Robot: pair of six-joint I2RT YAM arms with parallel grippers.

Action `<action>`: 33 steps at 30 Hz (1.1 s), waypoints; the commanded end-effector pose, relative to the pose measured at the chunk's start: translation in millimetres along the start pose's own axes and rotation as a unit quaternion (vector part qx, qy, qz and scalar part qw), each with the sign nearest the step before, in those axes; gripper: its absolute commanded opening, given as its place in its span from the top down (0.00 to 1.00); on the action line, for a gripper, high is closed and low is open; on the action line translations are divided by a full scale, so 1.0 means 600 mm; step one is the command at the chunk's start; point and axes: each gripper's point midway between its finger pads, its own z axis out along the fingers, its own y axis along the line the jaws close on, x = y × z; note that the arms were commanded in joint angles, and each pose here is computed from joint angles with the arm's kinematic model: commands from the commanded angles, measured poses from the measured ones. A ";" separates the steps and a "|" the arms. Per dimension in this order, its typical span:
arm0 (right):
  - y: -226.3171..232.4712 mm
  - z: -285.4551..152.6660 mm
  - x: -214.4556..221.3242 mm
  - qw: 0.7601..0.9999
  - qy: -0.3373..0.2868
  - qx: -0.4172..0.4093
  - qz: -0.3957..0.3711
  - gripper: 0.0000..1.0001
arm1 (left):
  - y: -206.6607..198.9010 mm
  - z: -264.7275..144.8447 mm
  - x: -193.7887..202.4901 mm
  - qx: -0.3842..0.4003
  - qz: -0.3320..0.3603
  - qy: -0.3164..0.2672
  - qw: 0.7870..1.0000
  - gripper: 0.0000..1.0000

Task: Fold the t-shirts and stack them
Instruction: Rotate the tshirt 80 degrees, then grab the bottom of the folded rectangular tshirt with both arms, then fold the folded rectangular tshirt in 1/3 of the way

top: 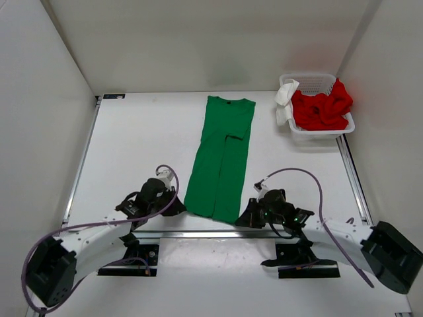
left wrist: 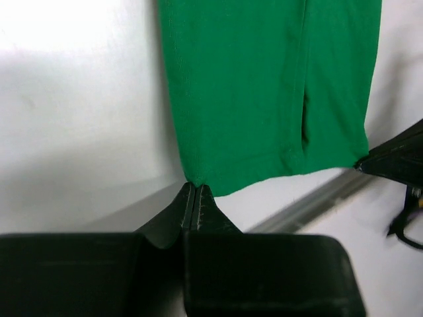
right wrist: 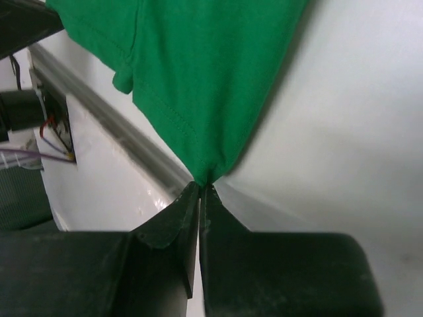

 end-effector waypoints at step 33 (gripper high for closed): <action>-0.073 -0.030 -0.481 0.985 -0.164 0.053 -0.011 1.00 | -0.051 0.200 -0.424 -0.064 -0.009 -0.034 0.997 1.00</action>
